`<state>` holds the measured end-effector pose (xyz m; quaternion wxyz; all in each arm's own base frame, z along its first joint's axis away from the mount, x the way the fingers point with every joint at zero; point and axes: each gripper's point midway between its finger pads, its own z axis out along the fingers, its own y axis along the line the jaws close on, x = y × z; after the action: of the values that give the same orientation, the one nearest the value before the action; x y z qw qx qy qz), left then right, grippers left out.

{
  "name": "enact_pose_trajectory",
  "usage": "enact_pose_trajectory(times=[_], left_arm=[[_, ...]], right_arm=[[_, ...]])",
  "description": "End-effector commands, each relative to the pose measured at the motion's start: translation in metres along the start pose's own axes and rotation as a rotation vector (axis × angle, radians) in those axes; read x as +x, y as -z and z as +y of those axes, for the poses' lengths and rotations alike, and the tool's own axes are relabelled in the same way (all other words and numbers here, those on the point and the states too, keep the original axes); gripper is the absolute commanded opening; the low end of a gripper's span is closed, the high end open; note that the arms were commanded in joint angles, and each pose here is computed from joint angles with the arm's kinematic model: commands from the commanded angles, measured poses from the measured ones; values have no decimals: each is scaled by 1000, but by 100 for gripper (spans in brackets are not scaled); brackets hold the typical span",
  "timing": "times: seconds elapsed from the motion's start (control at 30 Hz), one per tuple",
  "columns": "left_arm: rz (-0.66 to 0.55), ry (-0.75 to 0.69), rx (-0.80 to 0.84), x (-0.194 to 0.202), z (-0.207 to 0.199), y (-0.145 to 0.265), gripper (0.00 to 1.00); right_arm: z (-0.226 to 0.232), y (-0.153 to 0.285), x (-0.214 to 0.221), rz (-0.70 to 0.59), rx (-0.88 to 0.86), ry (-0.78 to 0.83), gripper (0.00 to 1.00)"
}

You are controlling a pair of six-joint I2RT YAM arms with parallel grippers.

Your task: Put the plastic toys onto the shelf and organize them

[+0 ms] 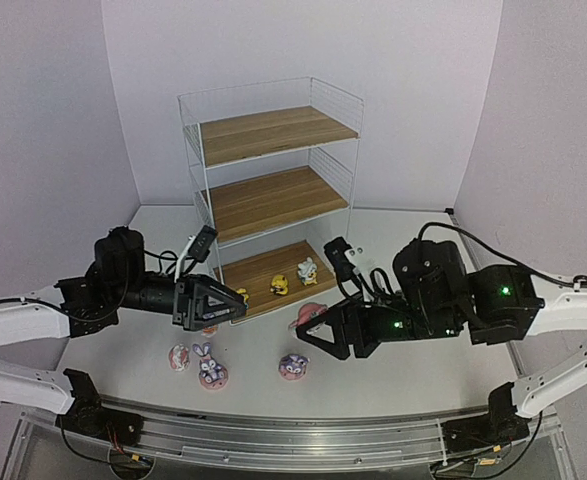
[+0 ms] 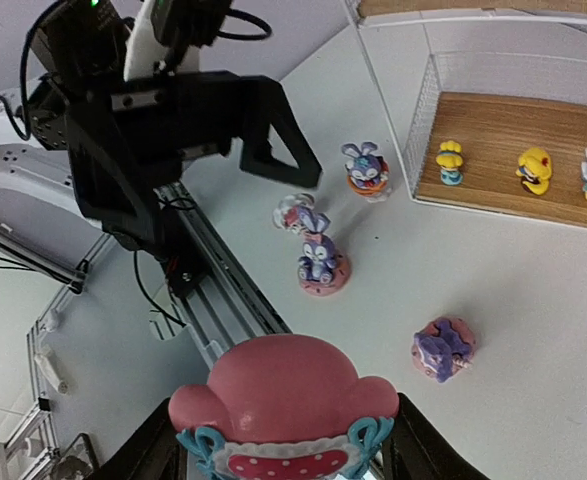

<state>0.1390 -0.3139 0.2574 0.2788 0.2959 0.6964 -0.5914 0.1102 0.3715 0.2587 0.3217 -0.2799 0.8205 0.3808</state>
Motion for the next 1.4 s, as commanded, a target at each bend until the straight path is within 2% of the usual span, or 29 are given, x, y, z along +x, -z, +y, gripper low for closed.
enact_pose_trajectory(times=[0.0,0.13,0.33,0.63,0.87,1.0,1.27,1.33,1.37], left_arm=[[48,-252,231,-6,-68,-33,93],[80,-259,253,-1,-68,-48,89],[97,-239,252,-1,-61,-60,83],[98,-222,290,-2,-62,-67,74],[131,-200,343,6,-63,-72,68],[145,-199,364,10,-64,-73,59],[140,-204,399,10,-70,-72,33],[135,-208,401,8,-70,-73,24],[131,-209,399,8,-70,-74,18]], right_arm=[[30,5,-22,80,-228,-3,31],[42,9,-26,123,-319,12,31],[46,7,-27,145,-347,27,30],[42,-2,-27,151,-325,30,30],[29,-8,-35,107,-248,26,30],[26,-8,-41,83,-223,27,30],[30,-11,-38,103,-246,23,30],[30,-12,-38,103,-244,19,32],[29,-13,-39,101,-239,13,37]])
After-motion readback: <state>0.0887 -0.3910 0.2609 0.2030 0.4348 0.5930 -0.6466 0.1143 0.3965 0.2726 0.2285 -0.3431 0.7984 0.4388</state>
